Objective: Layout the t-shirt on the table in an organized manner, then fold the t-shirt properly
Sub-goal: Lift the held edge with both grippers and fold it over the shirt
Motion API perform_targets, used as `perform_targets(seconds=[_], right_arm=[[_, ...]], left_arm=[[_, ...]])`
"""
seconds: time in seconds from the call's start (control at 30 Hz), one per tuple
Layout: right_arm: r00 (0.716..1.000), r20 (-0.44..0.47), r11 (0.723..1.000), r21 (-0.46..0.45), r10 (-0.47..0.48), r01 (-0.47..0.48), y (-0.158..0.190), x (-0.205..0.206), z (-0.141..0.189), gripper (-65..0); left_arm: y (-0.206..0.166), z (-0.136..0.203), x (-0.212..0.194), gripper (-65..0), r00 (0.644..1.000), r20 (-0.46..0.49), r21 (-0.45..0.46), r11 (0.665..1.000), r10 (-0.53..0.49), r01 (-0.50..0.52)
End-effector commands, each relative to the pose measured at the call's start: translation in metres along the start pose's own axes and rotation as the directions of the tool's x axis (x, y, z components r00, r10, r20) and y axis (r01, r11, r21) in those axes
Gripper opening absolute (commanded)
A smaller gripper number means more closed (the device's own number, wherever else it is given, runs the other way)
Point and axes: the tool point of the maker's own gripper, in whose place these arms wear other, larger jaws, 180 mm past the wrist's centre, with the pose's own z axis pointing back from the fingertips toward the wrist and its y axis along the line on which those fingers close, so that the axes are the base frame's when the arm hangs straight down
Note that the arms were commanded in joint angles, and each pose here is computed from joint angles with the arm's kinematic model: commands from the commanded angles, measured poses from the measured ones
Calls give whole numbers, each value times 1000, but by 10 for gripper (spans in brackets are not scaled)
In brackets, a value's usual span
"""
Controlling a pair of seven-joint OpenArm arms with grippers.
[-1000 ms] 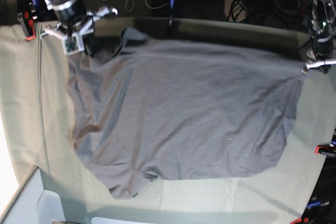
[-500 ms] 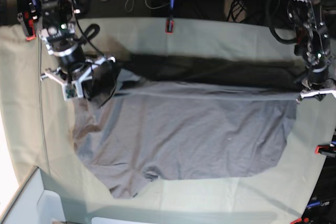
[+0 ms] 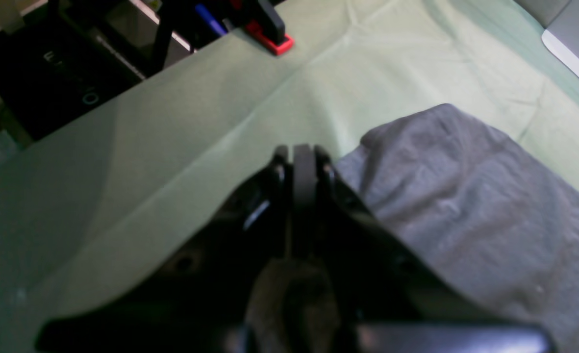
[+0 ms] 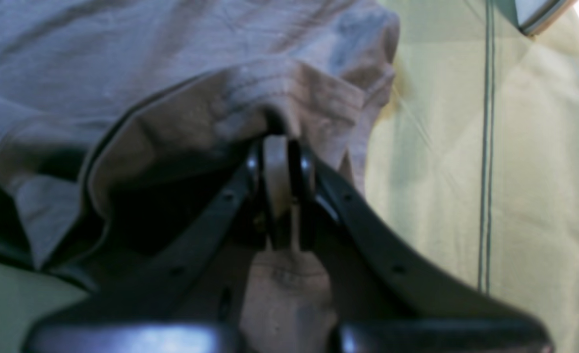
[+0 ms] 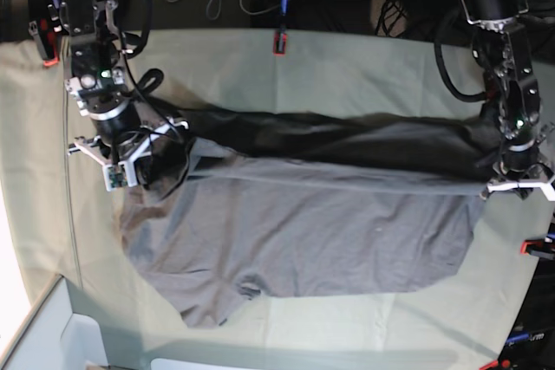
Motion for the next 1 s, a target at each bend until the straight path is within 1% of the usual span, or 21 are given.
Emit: perform_targets(seconds=[0.0, 0.03, 0.1, 0.13, 0.23, 0.3, 0.37, 0.47, 0.5, 0.6, 0.67, 0.73, 0.87, 0.9, 0.97], right_arm=[[998, 55, 1000, -6, 8, -8, -4, 16, 0, -650], [998, 55, 1000, -4, 8, -8, -3, 16, 0, -650], [999, 52, 1000, -4, 8, -8, -3, 16, 0, -650], [999, 38, 1000, -4, 8, -8, -3, 13, 0, -638], [1000, 6, 1000, -7, 15, -15, -5, 9, 0, -556], [1000, 5, 1000, -8, 15, -15, -6, 9, 1, -501], [1000, 17, 1000, -14, 15, -15, -8, 13, 3, -462], [1000, 27, 999, -34, 8, -7, -13, 14, 14, -439], [999, 36, 999, -51, 6, -4, -19, 17, 20, -438], [1000, 17, 998, -66, 3, -2, -23, 6, 35, -437], [1000, -18, 997, -78, -2, 0, -27, -9, 43, -436], [998, -60, 996, -89, -9, 4, -31, -26, 48, -436], [989, -143, 996, -84, -26, 14, -29, -59, 47, -432], [986, -165, 996, -84, -31, 17, -29, -68, 45, -420], [978, -204, 996, -83, -40, 23, -29, -84, 44, -376]], left_arm=[[1, -4, 16, -644, 999, 49, 5, 1000, -7, 7], [3, -5, 12, -643, 999, 37, 12, 1000, -9, 8], [2, -10, 9, -606, 1000, 20, 15, 1000, -8, 8], [1, -13, 1, -563, 1000, -18, 16, 1000, -9, 9], [-3, -19, -17, -411, 991, -137, 21, 1000, 11, -9], [-6, -19, -22, -315, 984, -178, 16, 1000, 19, -16], [-10, -19, -20, -262, 984, -175, 7, 1000, 21, -20], [-16, -15, -7, -239, 990, -141, -10, 999, 30, -31], [-12, -9, -9, -239, 990, -140, -11, 1000, 21, -23], [1, 6, -21, -238, 989, -150, -6, 1000, -10, 9], [11, 11, -34, -238, 984, -177, 8, 1000, -24, 25], [23, 12, -55, -238, 973, -228, 32, 999, -30, 38], [39, 11, -87, -238, 950, -310, 73, 996, -26, 51], [37, 9, -88, -238, 950, -313, 70, 996, -25, 49], [36, 6, -91, -238, 946, -324, 74, 996, -21, 47]])
